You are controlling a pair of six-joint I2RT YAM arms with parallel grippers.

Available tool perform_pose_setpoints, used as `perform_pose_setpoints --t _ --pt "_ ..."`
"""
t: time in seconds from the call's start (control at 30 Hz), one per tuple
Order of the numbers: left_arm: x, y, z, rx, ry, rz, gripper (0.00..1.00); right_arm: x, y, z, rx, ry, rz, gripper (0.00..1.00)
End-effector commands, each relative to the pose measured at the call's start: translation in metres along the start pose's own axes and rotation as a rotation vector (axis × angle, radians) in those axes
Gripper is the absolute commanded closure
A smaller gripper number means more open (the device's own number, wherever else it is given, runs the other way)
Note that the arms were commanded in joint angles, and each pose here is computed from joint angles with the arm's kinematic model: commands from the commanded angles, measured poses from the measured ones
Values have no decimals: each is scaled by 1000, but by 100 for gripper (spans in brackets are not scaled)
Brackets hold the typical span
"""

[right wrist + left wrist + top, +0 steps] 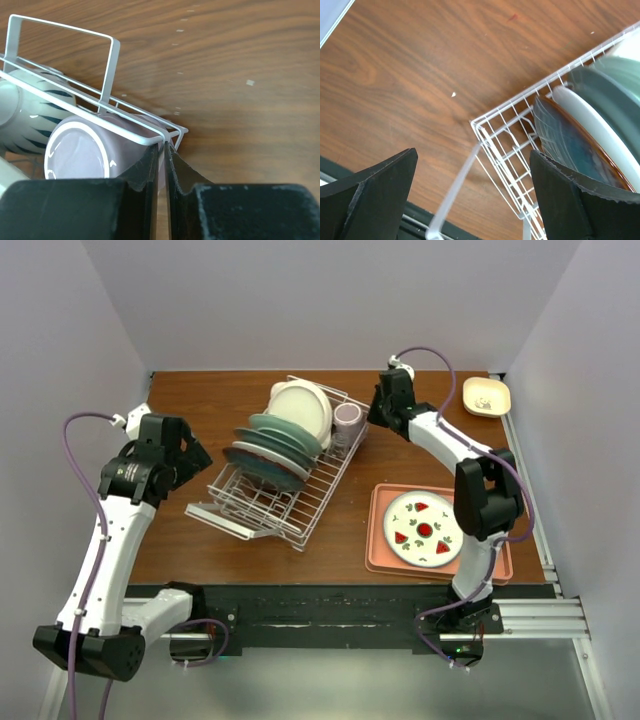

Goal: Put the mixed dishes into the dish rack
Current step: Move the dish rack

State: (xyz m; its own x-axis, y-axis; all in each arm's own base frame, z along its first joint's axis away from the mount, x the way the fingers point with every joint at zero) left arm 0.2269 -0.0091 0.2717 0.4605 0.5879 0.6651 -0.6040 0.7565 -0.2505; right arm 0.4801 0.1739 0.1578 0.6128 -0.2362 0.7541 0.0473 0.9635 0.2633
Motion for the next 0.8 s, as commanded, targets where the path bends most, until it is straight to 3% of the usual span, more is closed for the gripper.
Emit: perform_pose_setpoints --t 0.0,0.43,0.47,0.5,0.6,0.77 --pt "21 -22 3 -89 -62 -8 0 13 -98 20 -389 -82 -62 100" --pt "27 -52 -18 -154 -40 -51 0 -24 -101 81 -293 -52 -153 99" --pt "26 -53 -21 -152 -33 -54 0 -20 -98 88 -277 -64 -151 90" --pt "27 -56 -22 -160 -36 -53 0 -16 -97 92 -266 -74 -148 74" --pt "29 -62 -26 -170 -31 -60 0 3 -89 109 -231 -123 -142 47" --pt "33 -68 -30 -171 -33 -67 0 39 -70 137 -143 -198 -134 35"
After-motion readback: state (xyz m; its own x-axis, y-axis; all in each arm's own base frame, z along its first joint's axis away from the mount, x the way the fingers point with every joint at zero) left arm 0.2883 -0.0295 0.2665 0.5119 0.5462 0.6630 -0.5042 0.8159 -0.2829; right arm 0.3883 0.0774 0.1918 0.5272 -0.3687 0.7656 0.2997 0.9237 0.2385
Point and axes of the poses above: each gripper's point midway between its finger pads, its own z axis back along the fingers, its own y axis along the line the jaws close on, x = y × z, the point moved 4 cm from there along z, back along the fingers, and after that the axes turned 4 degrees about z, right-handed, at the moved point
